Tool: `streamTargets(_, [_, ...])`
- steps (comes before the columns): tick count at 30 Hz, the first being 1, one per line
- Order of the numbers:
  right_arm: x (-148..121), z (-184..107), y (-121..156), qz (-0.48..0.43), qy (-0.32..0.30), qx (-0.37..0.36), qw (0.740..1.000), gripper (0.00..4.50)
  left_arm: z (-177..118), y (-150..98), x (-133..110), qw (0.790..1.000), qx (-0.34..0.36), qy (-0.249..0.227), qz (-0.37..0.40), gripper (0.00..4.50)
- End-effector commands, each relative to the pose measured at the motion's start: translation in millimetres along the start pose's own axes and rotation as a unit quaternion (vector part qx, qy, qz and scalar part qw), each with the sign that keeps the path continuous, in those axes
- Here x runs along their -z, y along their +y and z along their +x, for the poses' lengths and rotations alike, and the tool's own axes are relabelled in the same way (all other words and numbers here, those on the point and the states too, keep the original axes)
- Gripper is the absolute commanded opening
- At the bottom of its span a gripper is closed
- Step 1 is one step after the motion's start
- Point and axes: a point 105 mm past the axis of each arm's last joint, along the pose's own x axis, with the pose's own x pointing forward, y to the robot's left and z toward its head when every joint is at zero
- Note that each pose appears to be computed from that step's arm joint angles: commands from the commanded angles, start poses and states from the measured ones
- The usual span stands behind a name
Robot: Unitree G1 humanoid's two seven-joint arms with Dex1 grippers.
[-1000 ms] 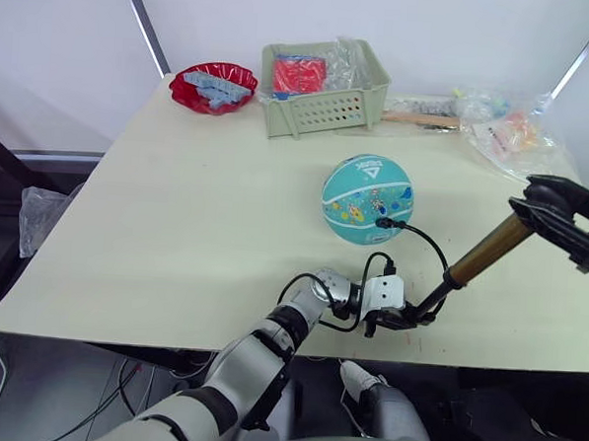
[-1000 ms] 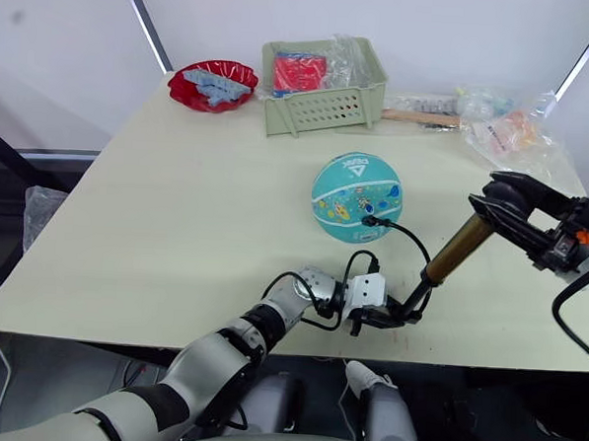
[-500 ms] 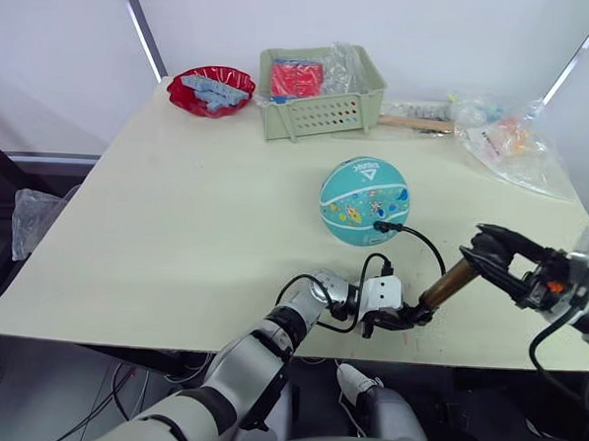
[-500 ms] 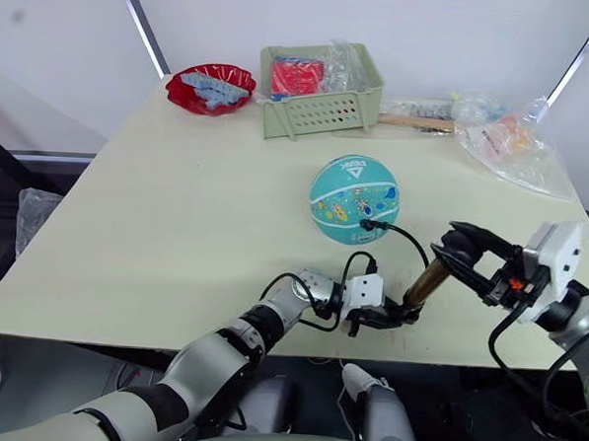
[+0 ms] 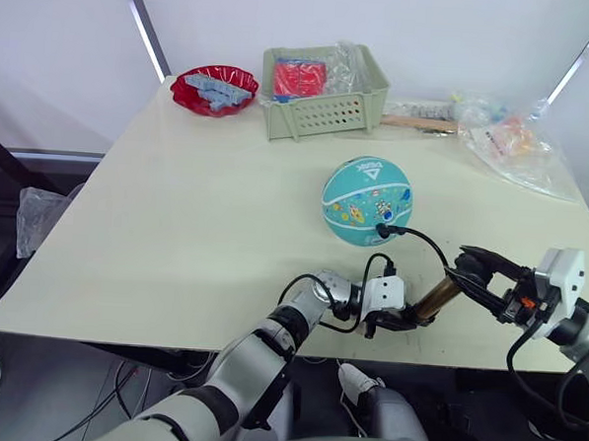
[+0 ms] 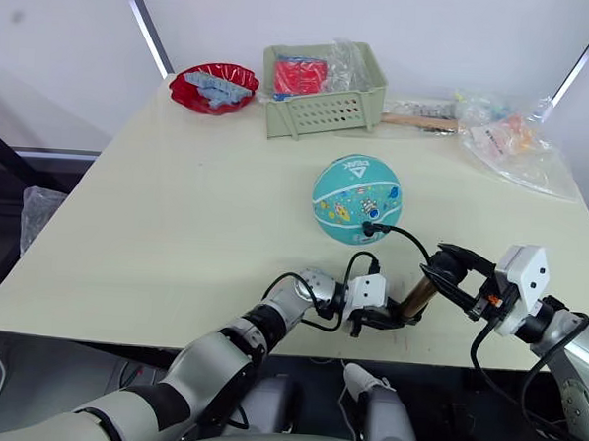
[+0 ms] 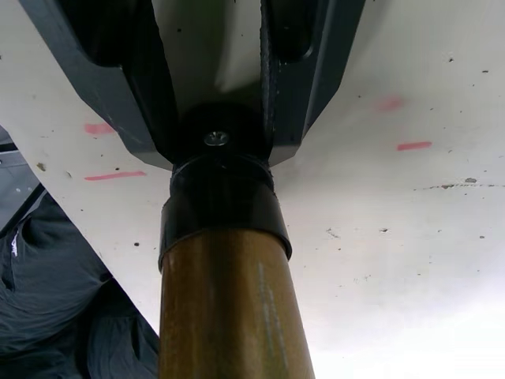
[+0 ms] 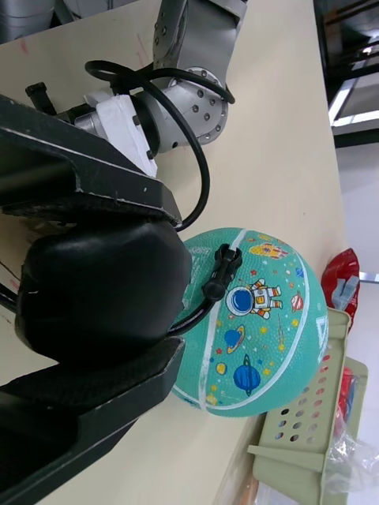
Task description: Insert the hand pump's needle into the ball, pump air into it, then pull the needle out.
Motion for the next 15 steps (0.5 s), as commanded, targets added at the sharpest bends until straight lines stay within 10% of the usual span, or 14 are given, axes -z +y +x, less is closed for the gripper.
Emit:
streamTargets(1, [-30, -9, -5, -0.022, -0.028, 0.006, 0.999, 1.72, -2, -25, 37, 0.996, 0.040, 0.063, -0.049, 1.05])
streamTargets(15, [-125, -26, -24, -0.057, -0.100, 0.031, 0.993, 1.72, -1, -25, 35, 0.996, 0.044, 0.062, -0.046, 1.05])
